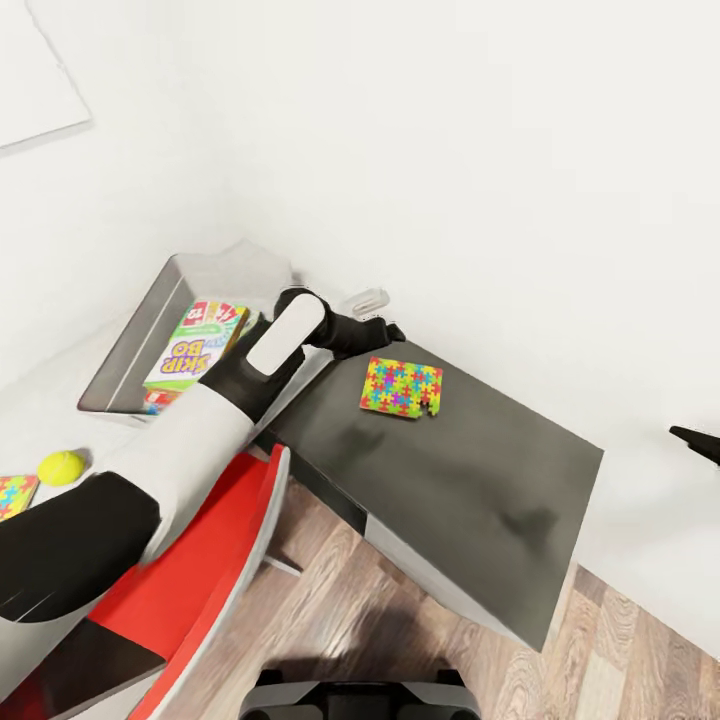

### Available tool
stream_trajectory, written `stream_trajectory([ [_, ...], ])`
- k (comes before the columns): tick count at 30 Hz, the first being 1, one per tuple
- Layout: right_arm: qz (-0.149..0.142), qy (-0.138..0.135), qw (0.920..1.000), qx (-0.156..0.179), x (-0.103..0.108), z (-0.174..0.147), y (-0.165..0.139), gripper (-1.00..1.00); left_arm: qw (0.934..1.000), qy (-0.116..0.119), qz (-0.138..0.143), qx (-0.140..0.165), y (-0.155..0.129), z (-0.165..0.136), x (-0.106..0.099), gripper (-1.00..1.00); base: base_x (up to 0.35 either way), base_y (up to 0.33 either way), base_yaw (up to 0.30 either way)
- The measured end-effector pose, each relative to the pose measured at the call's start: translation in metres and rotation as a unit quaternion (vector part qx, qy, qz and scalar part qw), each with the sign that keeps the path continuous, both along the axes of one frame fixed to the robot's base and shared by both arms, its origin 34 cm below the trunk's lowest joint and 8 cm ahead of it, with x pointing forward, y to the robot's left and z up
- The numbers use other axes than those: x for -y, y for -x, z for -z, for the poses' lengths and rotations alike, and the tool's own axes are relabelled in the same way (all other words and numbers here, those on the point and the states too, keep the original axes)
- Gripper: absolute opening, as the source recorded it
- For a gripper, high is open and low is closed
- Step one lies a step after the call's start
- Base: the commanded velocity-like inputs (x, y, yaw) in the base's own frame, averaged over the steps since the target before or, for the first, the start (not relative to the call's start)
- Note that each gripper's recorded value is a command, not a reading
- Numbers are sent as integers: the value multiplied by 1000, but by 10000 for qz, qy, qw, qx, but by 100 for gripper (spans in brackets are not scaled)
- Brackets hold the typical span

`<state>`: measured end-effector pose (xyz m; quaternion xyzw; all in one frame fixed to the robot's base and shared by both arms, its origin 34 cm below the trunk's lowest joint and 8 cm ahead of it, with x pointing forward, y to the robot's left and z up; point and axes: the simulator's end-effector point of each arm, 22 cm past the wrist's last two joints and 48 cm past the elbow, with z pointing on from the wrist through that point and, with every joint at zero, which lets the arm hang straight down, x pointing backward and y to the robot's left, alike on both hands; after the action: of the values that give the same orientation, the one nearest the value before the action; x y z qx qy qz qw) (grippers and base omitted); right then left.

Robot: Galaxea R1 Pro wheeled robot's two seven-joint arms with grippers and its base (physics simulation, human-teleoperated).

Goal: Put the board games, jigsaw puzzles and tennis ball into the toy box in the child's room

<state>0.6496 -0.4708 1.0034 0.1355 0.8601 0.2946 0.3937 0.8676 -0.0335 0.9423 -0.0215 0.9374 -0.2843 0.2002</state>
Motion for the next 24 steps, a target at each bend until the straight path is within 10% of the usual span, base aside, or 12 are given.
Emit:
stream_trajectory([
  [24, -52, -48, 9999, 77, -7, -4, 0, 100, 9990, -77, -430, -77, -35, 57, -65, 100, 0, 0, -22],
])
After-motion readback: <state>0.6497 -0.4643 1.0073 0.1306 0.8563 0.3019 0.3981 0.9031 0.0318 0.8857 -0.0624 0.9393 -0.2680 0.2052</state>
